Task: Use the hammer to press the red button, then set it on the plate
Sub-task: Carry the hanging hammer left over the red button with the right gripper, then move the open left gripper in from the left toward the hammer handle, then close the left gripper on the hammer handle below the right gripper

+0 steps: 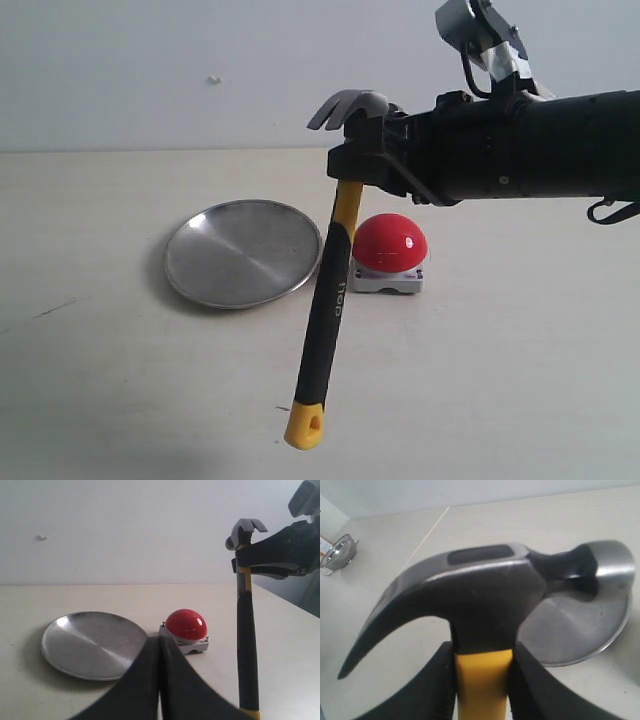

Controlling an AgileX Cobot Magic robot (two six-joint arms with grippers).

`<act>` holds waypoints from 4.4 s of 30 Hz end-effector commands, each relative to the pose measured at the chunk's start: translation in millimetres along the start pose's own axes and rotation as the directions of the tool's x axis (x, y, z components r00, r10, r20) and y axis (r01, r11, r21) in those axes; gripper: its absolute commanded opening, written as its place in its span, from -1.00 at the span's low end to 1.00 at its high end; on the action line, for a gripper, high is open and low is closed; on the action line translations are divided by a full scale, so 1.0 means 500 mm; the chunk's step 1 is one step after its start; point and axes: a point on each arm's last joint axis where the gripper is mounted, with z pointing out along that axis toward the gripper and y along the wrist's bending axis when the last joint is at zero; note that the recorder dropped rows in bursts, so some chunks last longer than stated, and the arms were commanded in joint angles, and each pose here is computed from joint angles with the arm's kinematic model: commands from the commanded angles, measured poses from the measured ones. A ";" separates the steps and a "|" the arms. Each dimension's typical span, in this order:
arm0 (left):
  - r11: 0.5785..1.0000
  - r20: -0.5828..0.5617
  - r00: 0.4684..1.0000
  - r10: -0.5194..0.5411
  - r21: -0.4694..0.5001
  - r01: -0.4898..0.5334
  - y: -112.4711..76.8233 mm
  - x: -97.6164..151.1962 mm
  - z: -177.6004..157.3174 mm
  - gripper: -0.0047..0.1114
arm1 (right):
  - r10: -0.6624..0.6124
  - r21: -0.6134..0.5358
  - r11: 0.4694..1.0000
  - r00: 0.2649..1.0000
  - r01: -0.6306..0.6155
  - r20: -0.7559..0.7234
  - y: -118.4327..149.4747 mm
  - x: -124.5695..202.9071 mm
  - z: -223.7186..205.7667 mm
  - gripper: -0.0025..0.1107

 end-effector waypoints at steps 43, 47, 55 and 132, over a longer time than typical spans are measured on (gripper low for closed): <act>0.936 -0.500 0.854 -0.145 0.211 0.283 0.018 -0.009 0.198 -0.19 | 0.055 0.036 0.998 0.998 -0.056 0.025 -0.009 -0.006 0.007 -0.96; 0.921 -0.554 0.824 -0.118 0.249 0.299 0.005 0.006 0.226 -0.02 | 0.054 0.084 0.995 0.998 -0.057 0.039 -0.018 -0.008 0.006 -0.96; 0.903 -0.602 0.798 0.032 0.359 0.234 -0.042 0.025 0.307 -0.01 | 0.071 0.083 0.994 0.997 -0.074 0.040 -0.018 -0.008 0.006 -0.96; 0.901 -0.703 0.707 0.080 0.354 0.251 -0.097 0.132 0.505 0.17 | 0.098 0.079 0.992 0.994 -0.101 0.042 -0.018 -0.008 0.006 -0.96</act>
